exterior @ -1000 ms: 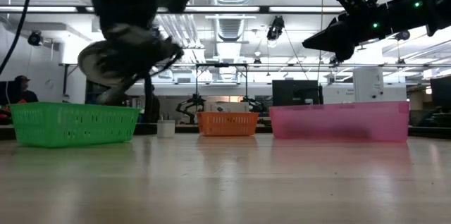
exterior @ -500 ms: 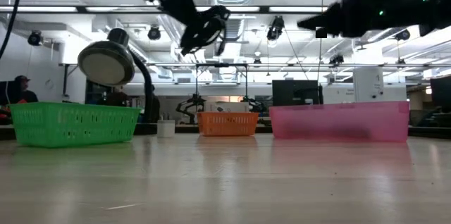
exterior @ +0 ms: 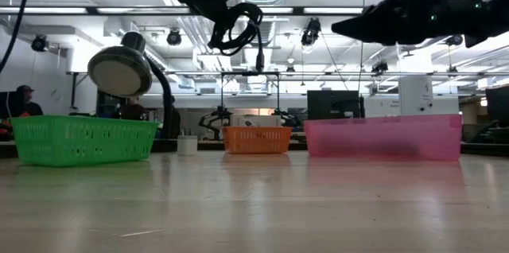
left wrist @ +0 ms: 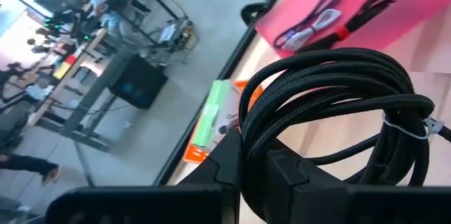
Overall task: Pick and place items into bin
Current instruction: Put the black charger cable into the pink bin
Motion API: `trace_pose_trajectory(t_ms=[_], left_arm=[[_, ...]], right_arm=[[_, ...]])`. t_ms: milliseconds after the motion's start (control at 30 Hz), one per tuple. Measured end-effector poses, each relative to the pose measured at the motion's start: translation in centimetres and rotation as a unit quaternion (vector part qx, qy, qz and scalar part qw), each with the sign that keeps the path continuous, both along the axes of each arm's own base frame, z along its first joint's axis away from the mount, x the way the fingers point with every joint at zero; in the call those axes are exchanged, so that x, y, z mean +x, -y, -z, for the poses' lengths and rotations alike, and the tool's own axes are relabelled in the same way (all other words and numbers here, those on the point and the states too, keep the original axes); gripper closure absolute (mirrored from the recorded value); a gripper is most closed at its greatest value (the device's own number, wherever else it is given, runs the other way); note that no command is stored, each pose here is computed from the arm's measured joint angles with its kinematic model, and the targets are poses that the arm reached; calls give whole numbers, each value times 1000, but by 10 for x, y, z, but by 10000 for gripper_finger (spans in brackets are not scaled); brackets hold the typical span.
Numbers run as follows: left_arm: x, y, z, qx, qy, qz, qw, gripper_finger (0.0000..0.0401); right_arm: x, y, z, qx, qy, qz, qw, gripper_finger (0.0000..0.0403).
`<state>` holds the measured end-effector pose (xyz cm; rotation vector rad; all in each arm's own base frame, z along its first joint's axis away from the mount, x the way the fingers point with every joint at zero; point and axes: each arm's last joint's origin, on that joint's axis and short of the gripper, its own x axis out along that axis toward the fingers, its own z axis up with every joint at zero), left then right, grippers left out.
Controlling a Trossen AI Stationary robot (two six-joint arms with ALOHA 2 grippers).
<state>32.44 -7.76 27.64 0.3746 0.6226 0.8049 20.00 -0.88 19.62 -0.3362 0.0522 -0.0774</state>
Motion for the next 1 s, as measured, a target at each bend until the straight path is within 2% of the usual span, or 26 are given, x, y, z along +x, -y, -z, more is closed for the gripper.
trace_pose_trajectory(t_ms=[300,433,500,667,1000], left_arm=[[5,-2,0,38,11,-6,999,390],[7,-2,3,53,8,3,999,390],[8,-2,2,56,6,6,998,390],[8,-3,3,57,5,5,998,390],[7,-3,2,73,9,-12,997,390]], right_arm=[[26,1,0,8,-24,0,1000,201],[46,2,-12,25,-12,2,1000,169],[55,2,-15,38,-11,-4,999,160],[74,-2,-12,50,-29,-76,995,152],[101,-1,-11,57,-33,-74,995,151]])
